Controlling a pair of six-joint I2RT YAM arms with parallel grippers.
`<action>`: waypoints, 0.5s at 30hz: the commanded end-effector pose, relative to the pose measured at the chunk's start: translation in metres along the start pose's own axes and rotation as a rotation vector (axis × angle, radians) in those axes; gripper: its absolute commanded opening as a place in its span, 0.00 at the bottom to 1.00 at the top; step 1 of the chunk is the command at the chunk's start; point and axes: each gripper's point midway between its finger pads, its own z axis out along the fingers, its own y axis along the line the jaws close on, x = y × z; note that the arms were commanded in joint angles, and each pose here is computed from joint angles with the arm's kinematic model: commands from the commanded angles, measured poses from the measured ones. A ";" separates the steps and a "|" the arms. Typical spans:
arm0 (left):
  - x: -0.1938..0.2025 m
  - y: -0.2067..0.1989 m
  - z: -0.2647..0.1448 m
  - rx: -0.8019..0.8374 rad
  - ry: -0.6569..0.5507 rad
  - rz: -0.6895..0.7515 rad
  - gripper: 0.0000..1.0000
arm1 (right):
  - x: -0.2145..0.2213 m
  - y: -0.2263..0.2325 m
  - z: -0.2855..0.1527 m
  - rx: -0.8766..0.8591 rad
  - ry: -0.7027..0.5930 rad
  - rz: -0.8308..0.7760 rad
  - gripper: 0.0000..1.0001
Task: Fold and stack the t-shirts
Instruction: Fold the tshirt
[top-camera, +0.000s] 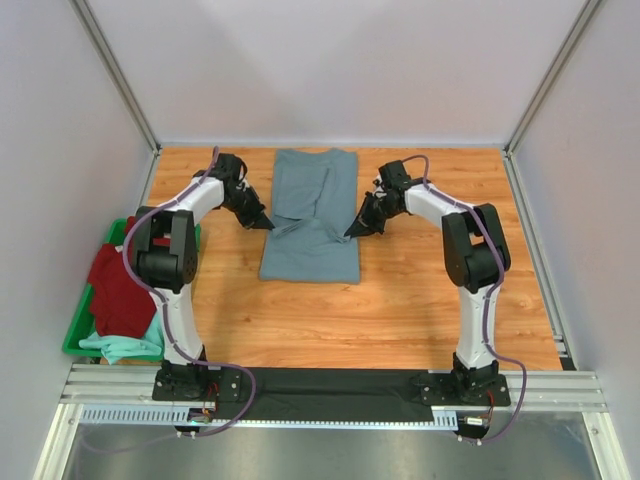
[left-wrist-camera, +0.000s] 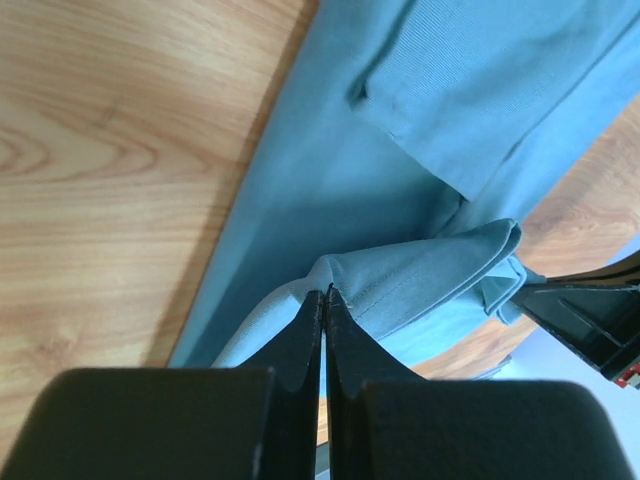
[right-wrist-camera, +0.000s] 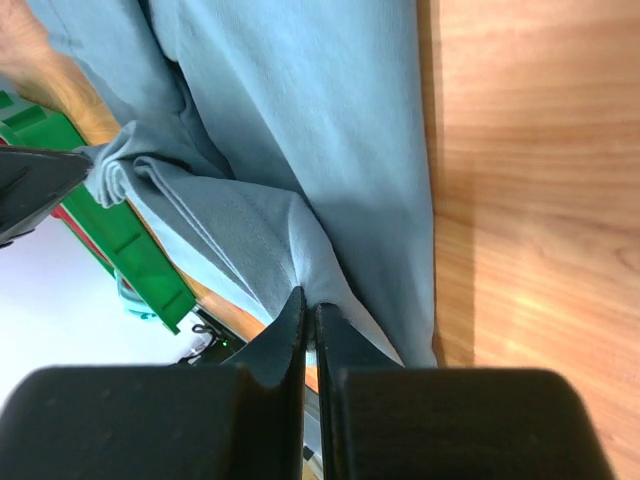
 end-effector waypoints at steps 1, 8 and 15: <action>-0.009 -0.007 -0.004 0.030 0.000 0.014 0.00 | -0.014 0.016 -0.004 -0.057 -0.003 -0.026 0.00; -0.019 -0.010 0.000 0.031 -0.002 0.001 0.00 | -0.026 0.018 -0.005 -0.072 -0.004 -0.012 0.00; -0.026 -0.019 0.004 0.049 0.005 -0.017 0.00 | -0.036 0.016 -0.006 -0.084 -0.011 0.006 0.01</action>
